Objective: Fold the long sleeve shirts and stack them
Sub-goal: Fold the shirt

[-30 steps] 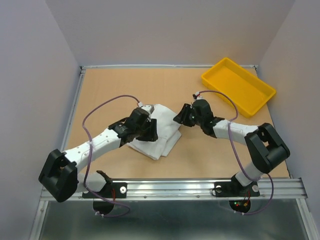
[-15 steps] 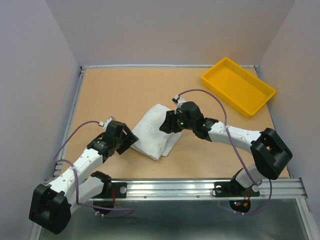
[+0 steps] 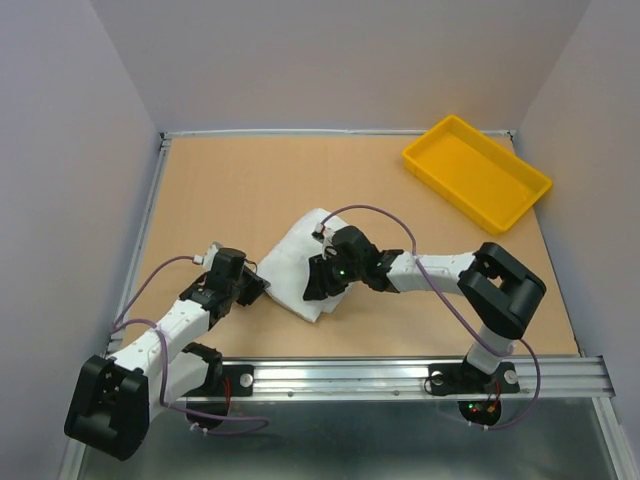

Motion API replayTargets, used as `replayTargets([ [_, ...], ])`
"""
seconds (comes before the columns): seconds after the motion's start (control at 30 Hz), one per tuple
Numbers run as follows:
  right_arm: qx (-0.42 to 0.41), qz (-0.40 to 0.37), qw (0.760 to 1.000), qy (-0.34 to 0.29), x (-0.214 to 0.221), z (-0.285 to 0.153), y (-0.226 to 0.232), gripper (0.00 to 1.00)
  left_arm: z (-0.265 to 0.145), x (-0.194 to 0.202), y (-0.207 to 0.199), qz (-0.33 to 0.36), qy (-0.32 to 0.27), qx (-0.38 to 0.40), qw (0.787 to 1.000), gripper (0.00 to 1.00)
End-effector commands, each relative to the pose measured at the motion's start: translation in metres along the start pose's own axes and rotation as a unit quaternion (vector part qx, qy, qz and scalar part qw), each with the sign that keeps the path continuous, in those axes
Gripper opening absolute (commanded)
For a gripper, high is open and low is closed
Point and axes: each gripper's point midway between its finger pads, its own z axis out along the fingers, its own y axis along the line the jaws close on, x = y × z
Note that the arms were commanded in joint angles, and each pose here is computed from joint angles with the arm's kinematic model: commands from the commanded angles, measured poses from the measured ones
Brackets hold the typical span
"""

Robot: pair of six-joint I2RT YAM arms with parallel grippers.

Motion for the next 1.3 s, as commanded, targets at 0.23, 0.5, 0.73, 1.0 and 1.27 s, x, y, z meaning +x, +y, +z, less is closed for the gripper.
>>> replayTargets([
  [0.23, 0.019, 0.005, 0.996, 0.084, 0.068, -0.010, -0.031, 0.43, 0.011, -0.047, 0.006, -0.029, -0.088, 0.003, 0.996, 0.29],
  [0.5, -0.007, -0.009, 0.999, -0.034, -0.024, -0.045, 0.004, 0.44, -0.019, -0.069, -0.037, 0.042, -0.114, 0.060, 0.991, 0.51],
  [0.73, 0.015, 0.020, 0.982, -0.186, -0.145, -0.106, -0.016, 0.47, -0.070, -0.091, -0.071, 0.087, -0.152, 0.096, 0.980, 0.75],
  [1.0, 0.033, 0.055, 0.963, -0.262, -0.232, -0.106, -0.032, 0.49, -0.062, -0.062, -0.134, 0.186, -0.060, 0.222, 0.955, 0.75],
  [1.27, -0.028, 0.100, 0.956, -0.276, -0.262, -0.047, -0.053, 0.50, 0.005, 0.005, -0.104, 0.229, 0.087, 0.180, 0.953, 0.76],
])
